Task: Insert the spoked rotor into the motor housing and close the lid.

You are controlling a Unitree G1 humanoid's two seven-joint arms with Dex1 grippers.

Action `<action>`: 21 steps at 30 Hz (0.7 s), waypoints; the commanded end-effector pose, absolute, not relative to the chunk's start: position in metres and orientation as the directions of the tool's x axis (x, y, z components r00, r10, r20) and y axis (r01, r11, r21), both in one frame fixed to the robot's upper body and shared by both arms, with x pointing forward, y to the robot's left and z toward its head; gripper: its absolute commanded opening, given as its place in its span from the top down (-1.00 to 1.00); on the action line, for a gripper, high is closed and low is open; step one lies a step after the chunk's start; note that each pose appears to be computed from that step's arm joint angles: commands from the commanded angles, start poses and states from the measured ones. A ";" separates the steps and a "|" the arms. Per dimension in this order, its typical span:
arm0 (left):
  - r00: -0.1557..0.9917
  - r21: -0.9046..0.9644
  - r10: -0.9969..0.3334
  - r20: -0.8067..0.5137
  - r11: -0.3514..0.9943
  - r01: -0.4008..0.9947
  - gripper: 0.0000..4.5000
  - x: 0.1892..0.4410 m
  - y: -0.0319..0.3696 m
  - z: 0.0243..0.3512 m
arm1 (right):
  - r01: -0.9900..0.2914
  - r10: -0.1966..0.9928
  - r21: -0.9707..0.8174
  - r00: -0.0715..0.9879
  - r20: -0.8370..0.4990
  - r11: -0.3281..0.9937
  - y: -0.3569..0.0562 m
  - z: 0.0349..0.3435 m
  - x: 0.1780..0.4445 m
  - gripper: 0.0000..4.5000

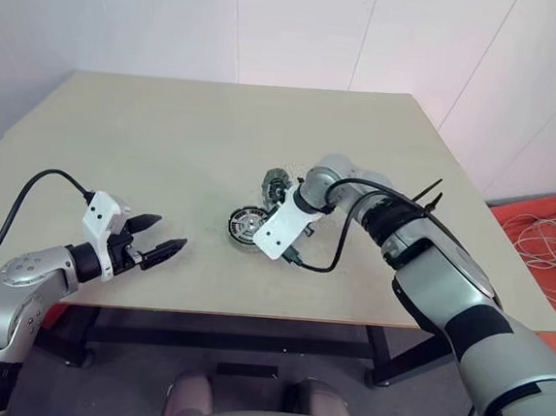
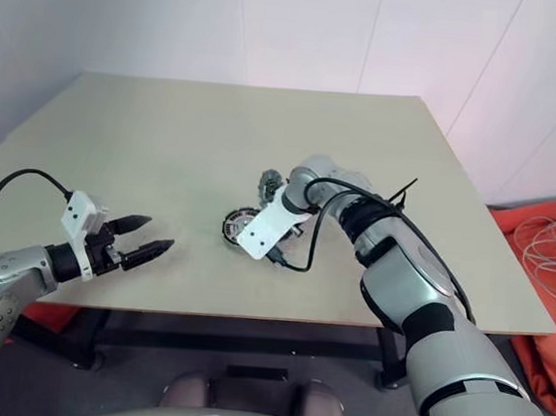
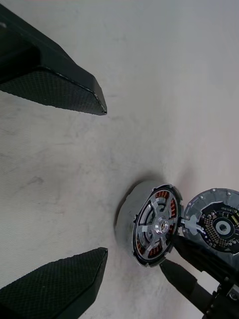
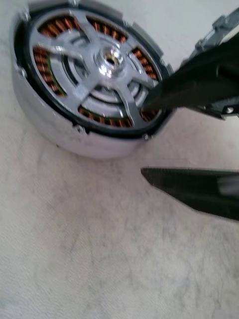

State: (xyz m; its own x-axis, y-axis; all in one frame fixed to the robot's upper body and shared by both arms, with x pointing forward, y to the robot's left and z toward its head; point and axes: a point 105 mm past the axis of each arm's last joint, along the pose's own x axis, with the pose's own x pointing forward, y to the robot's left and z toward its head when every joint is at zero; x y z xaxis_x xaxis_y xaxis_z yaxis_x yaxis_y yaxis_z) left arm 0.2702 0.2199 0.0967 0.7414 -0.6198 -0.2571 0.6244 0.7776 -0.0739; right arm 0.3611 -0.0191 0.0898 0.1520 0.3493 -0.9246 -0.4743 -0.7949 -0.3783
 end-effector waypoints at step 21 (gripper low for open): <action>0.751 -0.049 -0.625 -0.215 0.775 0.631 -1.00 0.276 0.218 0.107 | -0.685 0.335 -0.323 0.121 -0.934 -0.653 -0.006 0.104 0.341 1.00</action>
State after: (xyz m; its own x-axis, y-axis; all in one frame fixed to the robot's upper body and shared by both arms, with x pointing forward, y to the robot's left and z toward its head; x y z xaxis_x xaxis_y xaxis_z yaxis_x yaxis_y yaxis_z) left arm 0.2727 0.2191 0.0965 0.7434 -0.6205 -0.2497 0.6225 0.7784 -0.0809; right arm 0.3450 -0.0108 0.0955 0.1300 0.3102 -0.9417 -0.6708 -0.6719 -0.3139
